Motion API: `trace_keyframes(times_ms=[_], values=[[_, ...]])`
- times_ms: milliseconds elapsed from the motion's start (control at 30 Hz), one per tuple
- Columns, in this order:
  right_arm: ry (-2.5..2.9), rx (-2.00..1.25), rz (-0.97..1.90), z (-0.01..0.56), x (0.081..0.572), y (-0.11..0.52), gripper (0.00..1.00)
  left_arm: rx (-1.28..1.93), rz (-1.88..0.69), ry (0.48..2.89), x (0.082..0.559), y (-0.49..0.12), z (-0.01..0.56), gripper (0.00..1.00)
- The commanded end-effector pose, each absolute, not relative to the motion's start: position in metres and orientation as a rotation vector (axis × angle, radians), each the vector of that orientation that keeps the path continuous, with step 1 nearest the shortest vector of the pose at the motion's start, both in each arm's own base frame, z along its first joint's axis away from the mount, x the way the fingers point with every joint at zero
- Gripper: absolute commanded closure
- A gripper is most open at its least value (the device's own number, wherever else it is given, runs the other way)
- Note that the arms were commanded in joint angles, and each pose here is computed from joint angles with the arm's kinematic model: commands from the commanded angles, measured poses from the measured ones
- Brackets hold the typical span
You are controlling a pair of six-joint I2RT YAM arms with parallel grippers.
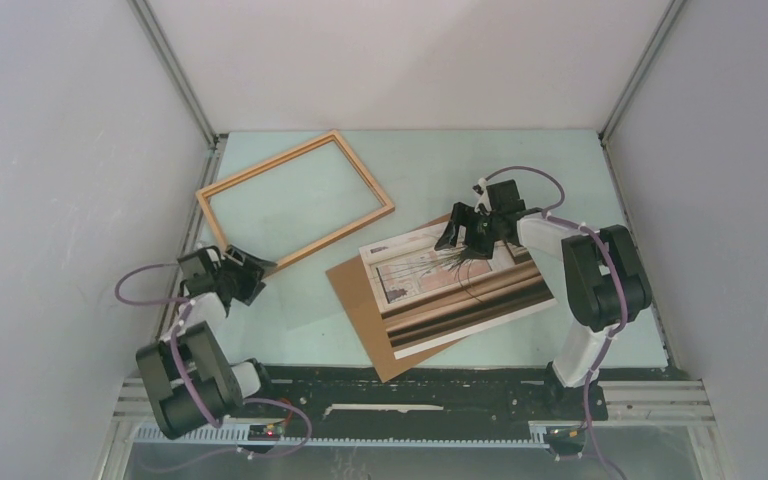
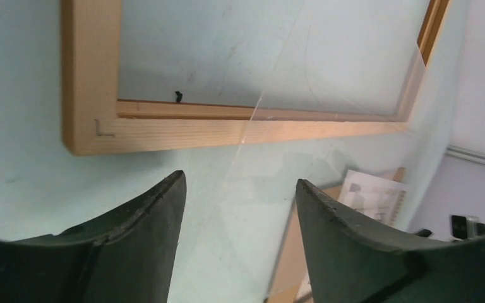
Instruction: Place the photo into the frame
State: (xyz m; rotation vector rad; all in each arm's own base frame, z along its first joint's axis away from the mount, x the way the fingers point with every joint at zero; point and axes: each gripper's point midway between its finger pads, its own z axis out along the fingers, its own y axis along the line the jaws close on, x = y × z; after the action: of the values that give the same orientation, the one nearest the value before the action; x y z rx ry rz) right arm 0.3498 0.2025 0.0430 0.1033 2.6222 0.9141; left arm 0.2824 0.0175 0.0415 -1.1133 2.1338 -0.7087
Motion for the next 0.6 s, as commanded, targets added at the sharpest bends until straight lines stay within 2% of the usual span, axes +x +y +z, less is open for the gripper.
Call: trace_keyframes(times_ms=[0, 233, 567], values=[[2.635, 0.105, 0.867, 0.031, 0.348, 0.196, 0.11, -1.075, -0.510, 2.127, 0.271, 0.034, 0.042, 0.27], [2.619, 0.090, 0.893, 0.030, 0.351, 0.200, 0.11, -1.040, -0.677, 2.158, 0.284, 0.006, 0.033, 0.23], [2.596, 0.024, 0.979, 0.025, 0.360, 0.225, 0.11, -1.018, -0.772, 2.207, 0.284, -0.009, 0.022, 0.22]])
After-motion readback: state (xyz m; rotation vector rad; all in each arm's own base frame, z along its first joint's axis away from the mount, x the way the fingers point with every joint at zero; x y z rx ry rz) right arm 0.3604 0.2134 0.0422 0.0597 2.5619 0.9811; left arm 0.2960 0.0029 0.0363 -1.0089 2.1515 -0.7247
